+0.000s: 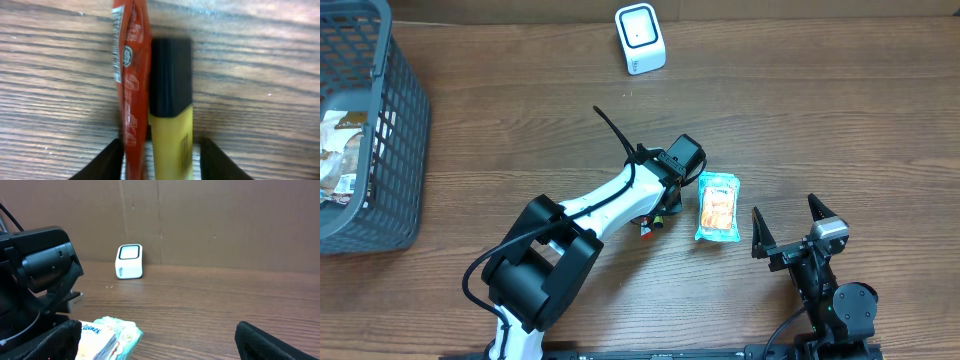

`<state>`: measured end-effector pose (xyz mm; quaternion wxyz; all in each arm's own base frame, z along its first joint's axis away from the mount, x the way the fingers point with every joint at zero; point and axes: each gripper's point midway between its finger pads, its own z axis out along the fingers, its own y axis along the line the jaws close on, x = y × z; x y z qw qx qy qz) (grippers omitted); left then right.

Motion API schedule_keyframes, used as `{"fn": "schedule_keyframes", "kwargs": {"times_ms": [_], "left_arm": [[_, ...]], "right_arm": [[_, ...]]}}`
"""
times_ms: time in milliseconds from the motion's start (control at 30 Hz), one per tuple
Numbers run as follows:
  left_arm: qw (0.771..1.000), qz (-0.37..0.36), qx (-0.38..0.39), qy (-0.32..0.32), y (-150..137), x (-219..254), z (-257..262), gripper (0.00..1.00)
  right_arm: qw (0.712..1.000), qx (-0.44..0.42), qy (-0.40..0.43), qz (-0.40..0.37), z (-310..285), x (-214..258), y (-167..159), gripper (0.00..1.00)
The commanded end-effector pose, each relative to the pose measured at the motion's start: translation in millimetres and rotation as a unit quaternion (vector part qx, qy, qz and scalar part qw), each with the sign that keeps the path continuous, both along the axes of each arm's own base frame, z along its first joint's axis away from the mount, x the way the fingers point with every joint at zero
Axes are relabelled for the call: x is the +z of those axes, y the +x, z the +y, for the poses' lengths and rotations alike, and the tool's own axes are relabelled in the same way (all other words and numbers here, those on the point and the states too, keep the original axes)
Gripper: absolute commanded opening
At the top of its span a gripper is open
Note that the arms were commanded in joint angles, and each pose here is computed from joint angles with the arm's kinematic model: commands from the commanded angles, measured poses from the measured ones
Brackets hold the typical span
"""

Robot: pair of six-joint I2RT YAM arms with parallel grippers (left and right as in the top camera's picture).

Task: Scan the item barcode
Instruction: 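Lift the red snack bar and carry it toward the table center, then release the red bar beside the clear packet and retract left gripper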

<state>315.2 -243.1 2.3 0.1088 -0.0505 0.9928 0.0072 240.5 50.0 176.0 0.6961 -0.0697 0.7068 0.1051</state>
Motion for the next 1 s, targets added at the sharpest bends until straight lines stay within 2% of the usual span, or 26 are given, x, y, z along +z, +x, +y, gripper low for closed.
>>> {"fn": "schedule_keyframes", "kwargs": {"times_ms": [0, 267, 433, 533, 667, 800, 867, 900, 967], "left_arm": [[1.000, 0.005, -0.004, 0.020, -1.6, -10.3, 4.8, 0.47], [0.998, -0.010, -0.057, 0.021, 23.3, 17.0, 0.8, 0.57], [0.998, -0.029, -0.046, 0.032, 48.8, 68.0, 5.5, 0.59], [0.995, -0.060, -0.061, 0.055, 73.0, 116.6, 18.3, 0.56], [0.982, -0.119, -0.096, 0.114, 107.2, 202.0, 58.9, 0.57], [0.953, -0.182, -0.092, 0.226, 128.3, 289.9, 131.6, 0.69], [0.933, -0.186, -0.081, 0.296, 126.0, 325.3, 176.3, 0.68], [0.929, -0.180, -0.068, 0.316, 120.3, 335.3, 194.0, 0.77], [0.925, -0.166, -0.044, 0.338, 110.7, 348.6, 225.5, 0.80]], "right_arm": [[1.000, -0.006, -0.002, 0.001, -1.9, -3.2, 0.9, 1.00], [1.000, -0.006, -0.002, 0.001, -1.9, -3.2, 0.9, 1.00], [1.000, -0.006, -0.002, 0.001, -1.9, -3.2, 0.9, 1.00], [1.000, -0.006, -0.002, 0.001, -1.9, -3.2, 0.9, 1.00], [1.000, -0.006, -0.002, 0.001, -1.9, -3.2, 0.9, 1.00], [1.000, -0.006, -0.002, 0.001, -1.9, -3.2, 0.9, 1.00], [1.000, -0.006, -0.002, 0.001, -1.9, -3.2, 0.9, 1.00], [1.000, -0.006, -0.002, 0.001, -1.9, -3.2, 0.9, 1.00], [1.000, -0.006, -0.002, 0.001, -1.9, -3.2, 0.9, 1.00]]}}
